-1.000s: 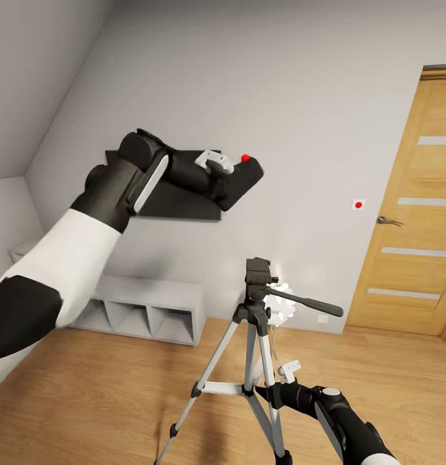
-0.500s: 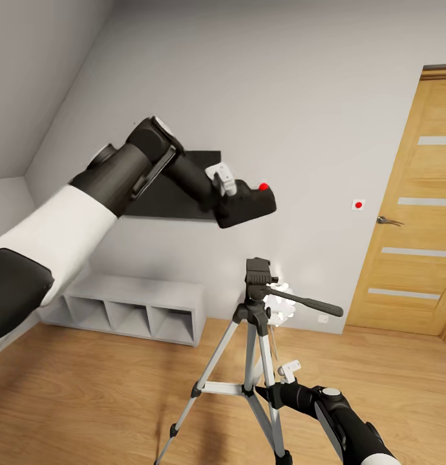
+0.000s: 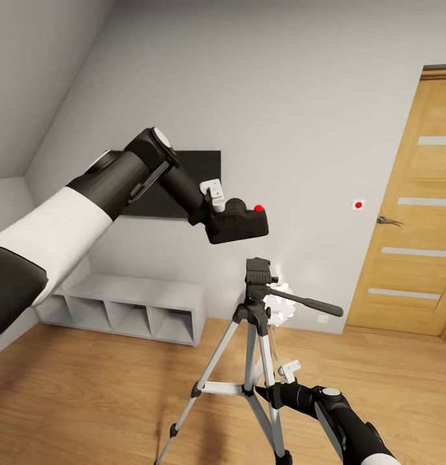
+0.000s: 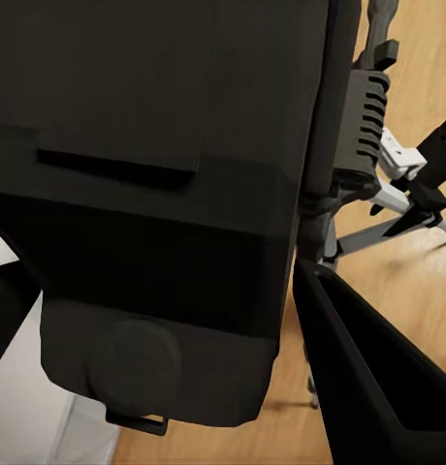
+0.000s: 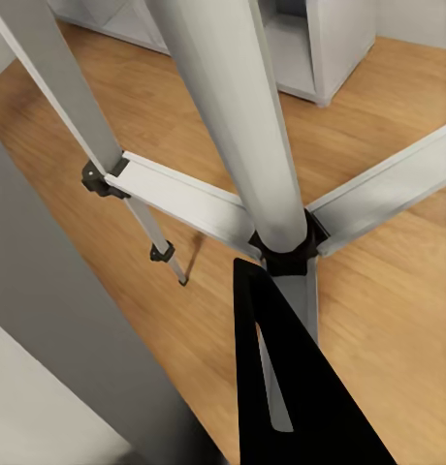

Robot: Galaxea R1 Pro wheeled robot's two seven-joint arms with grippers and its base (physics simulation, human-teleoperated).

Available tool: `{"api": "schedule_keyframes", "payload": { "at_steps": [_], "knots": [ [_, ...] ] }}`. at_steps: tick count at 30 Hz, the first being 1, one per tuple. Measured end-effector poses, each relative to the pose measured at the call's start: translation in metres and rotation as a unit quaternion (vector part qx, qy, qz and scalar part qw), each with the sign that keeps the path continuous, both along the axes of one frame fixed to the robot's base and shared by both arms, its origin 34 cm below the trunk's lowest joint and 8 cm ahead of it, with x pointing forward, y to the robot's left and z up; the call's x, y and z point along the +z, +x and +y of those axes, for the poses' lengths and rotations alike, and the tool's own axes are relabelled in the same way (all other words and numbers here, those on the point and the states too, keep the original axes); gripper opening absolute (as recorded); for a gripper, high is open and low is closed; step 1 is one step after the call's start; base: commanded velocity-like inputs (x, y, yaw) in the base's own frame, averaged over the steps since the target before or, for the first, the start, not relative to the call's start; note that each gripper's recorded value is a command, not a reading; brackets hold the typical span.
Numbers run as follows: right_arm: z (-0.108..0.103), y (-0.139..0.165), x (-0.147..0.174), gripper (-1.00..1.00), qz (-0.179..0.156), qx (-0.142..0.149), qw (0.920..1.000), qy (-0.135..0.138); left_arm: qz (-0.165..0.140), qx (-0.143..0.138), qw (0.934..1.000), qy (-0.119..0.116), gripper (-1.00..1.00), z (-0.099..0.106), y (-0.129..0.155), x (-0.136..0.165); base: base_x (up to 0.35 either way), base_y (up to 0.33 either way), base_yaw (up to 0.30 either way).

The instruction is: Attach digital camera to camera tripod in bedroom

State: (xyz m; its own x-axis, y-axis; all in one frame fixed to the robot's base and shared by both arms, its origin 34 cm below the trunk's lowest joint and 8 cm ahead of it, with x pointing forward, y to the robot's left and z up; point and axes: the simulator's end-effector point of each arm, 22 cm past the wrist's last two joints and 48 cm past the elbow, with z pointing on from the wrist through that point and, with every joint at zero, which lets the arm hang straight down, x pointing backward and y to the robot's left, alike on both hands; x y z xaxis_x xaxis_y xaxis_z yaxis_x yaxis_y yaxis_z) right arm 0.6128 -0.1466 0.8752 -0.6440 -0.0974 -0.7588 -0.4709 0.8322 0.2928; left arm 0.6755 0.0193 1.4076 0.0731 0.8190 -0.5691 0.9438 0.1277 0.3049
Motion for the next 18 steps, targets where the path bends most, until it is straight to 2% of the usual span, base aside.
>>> {"api": "schedule_keyframes", "payload": {
  "at_steps": [7,18],
  "knots": [
    [0.0,0.0,0.0,-1.0,0.0,0.0,1.0,0.0,-0.009,-0.009,0.9999,0.003,-1.0,-0.011,-0.003,0.002,0.0,0.0,0.0],
    [0.0,0.0,0.0,-1.0,0.0,0.001,1.0,-0.001,-0.004,-0.015,0.9999,-0.004,-1.0,-0.023,-0.007,0.003,0.0,0.0,0.0]
  ]
}}
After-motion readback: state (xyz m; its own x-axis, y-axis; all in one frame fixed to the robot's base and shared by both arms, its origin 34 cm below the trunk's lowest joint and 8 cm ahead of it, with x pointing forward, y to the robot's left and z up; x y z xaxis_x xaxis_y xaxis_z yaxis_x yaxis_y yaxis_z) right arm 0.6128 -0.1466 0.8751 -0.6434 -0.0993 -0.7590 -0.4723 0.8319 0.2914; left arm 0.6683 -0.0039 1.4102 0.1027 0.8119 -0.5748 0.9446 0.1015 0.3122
